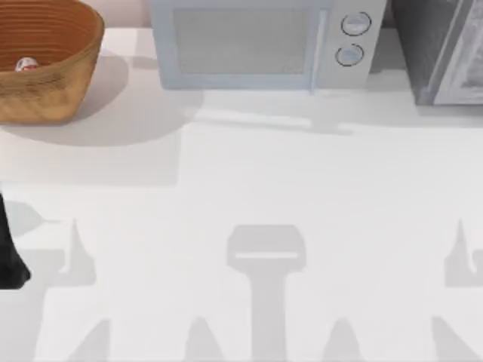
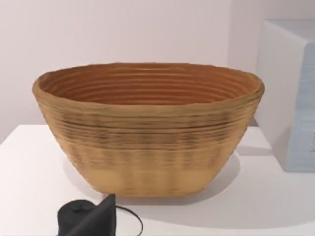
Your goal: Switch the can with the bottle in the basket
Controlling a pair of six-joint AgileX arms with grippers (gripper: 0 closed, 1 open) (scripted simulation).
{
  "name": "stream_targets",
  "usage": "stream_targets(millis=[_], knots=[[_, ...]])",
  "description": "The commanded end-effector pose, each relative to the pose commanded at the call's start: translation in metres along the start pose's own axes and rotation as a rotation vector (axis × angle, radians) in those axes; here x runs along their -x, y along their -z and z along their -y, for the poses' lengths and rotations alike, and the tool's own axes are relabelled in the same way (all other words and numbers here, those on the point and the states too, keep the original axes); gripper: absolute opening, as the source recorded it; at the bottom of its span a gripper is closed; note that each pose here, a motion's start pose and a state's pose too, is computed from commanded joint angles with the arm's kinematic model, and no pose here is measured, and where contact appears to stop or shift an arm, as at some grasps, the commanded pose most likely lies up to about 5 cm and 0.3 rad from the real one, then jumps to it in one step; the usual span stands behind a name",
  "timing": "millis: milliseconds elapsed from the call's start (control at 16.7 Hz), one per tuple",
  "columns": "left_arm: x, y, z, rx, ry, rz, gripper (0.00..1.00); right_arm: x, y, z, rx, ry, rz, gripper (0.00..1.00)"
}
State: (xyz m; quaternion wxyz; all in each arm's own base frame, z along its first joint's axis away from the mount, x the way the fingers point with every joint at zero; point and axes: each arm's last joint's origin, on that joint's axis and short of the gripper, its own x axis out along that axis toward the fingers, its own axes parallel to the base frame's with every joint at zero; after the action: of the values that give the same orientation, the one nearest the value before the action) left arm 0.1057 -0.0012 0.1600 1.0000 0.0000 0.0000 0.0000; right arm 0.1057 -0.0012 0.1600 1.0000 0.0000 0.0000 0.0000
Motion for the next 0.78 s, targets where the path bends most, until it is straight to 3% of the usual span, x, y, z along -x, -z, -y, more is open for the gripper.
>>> stream_targets(millis=[360, 780], knots=[[-0.002, -0.014, -0.001, -0.005, -0.004, -0.072, 1.00, 0.000, 0.000, 0.000, 0.000, 0.000, 0.000, 1.00], [-0.038, -0.101, -0.003, -0.020, 0.031, -0.344, 1.00, 0.000, 0.000, 0.000, 0.000, 0.000, 0.000, 1.00]])
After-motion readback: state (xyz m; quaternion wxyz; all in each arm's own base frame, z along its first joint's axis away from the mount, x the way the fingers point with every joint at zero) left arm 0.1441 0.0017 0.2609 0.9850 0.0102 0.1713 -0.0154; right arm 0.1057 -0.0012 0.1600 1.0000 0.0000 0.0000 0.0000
